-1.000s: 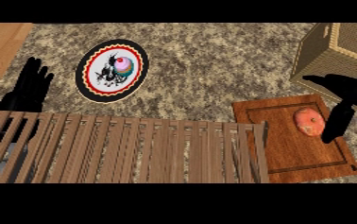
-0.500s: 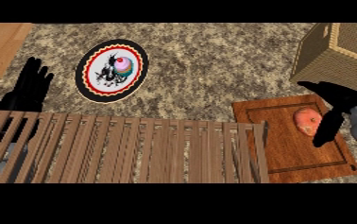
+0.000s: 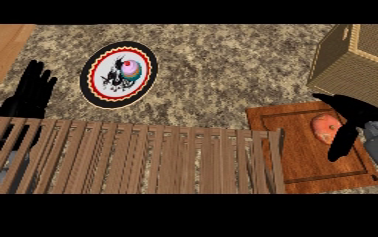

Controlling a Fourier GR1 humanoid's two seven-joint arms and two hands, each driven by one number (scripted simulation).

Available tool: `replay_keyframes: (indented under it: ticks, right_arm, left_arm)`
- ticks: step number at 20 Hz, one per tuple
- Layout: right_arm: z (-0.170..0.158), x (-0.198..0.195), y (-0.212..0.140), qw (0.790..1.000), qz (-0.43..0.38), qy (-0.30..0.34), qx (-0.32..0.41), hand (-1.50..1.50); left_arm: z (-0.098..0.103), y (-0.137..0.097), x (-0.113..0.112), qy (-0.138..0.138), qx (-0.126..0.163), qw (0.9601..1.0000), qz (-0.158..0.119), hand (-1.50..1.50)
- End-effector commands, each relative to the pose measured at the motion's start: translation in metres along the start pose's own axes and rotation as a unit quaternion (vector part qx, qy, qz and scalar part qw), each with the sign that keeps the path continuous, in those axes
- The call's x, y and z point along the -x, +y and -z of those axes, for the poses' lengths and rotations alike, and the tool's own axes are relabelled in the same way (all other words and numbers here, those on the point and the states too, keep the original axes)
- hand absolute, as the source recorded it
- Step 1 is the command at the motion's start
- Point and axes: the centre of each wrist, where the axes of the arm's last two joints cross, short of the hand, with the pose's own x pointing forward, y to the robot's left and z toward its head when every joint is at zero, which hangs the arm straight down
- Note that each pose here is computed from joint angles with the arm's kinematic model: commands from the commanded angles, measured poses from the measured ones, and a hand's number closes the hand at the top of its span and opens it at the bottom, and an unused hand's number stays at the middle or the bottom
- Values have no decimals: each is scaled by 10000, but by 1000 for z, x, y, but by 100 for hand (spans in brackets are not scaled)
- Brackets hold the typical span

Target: Pick the squash from the cutting board and place it in the basket

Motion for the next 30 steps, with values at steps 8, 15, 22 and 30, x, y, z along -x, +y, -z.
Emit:
replay_keyframes:
  ticks: [8, 15, 22, 30]
  right_arm:
    - [11, 22, 13, 9997, 67, 212, -95, -150]
    - [17, 20, 21, 9997, 221, -38, 20, 150]
    - [20, 49, 32, 9994, -53, 42, 344, 150]
    - [-46, 196, -39, 9785, 39, 1071, 1761, 150]
  left_arm:
    - [8, -11, -28, -847, 1057, 9794, 1499, 0]
    - [6, -8, -24, -879, 1140, 9775, 1544, 0]
    - [11, -4, -33, -894, 1011, 9791, 1523, 0]
    - [-1, 5, -29, -782, 688, 9867, 1250, 0]
